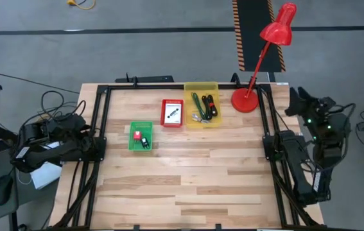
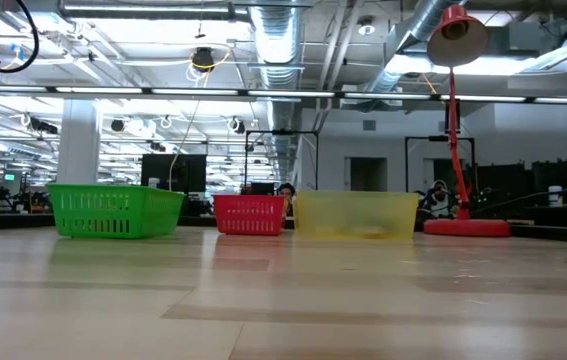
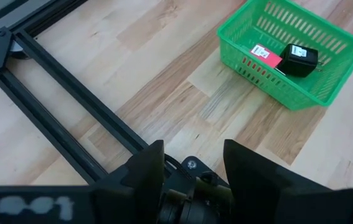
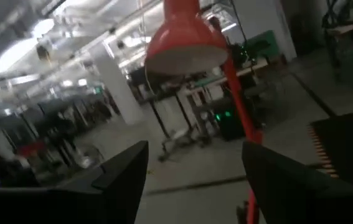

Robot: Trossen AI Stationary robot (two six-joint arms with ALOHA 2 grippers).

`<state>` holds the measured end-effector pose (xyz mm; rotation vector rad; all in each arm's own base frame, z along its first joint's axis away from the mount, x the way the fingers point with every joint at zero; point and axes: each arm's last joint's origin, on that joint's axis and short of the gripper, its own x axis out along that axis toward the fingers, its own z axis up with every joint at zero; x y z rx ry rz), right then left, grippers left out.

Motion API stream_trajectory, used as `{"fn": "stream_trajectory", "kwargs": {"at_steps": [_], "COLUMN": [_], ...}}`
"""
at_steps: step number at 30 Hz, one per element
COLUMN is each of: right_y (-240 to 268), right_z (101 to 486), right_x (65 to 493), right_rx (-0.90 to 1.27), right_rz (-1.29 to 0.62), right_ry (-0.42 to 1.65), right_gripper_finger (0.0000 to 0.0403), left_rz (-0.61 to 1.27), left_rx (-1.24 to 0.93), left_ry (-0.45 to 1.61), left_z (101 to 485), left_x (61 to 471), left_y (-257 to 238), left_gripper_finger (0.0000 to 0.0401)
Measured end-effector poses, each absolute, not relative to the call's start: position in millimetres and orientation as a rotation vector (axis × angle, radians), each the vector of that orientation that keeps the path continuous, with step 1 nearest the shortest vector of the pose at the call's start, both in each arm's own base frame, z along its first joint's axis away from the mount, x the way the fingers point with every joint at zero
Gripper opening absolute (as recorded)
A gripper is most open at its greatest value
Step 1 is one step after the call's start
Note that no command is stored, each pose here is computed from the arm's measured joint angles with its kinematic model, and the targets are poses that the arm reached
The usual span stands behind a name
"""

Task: Pick and place items into bin
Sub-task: Return to Home Position

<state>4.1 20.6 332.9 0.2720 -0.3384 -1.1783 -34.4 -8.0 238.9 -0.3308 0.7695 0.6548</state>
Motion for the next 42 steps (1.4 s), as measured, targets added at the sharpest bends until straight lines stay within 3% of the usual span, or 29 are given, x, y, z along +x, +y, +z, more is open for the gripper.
{"fn": "stream_trajectory", "kwargs": {"at_steps": [4, 12, 19, 28, 35, 38, 42], "right_y": [24, 19, -11, -57, -66, -62, -50], "right_z": [331, 327, 313, 267, 224, 218, 209], "right_x": [3, -8, 3, 33, 51, 59, 76], "right_rx": [0.274, 0.121, 0.044, 0.120, 0.239, 0.217, 0.166], "right_rz": [-1.175, -1.580, -1.281, -0.744, -0.765, -0.818, -0.738], "right_ry": [-0.268, -0.204, -0.213, -0.407, -0.369, -0.354, -0.313], "right_gripper_finger": [0.0255, 0.0255, 0.0255, 0.0255, 0.0255, 0.0255, 0.0255], "left_rz": [0.641, 0.638, 0.639, 0.639, 0.639, 0.639, 0.639], "left_rx": [-0.325, -0.323, -0.322, -0.322, -0.322, -0.322, -0.322], "left_ry": [0.772, 0.772, 0.773, 0.773, 0.773, 0.773, 0.773], "left_z": [239, 239, 239, 239, 239, 239, 239], "left_x": [-35, -35, -34, -34, -34, -34, -34], "left_y": [-8, -7, -8, -8, -8, -8, -8], "left_gripper_finger": [0.0155, 0.0155, 0.0155, 0.0155, 0.0155, 0.0155, 0.0155]}}
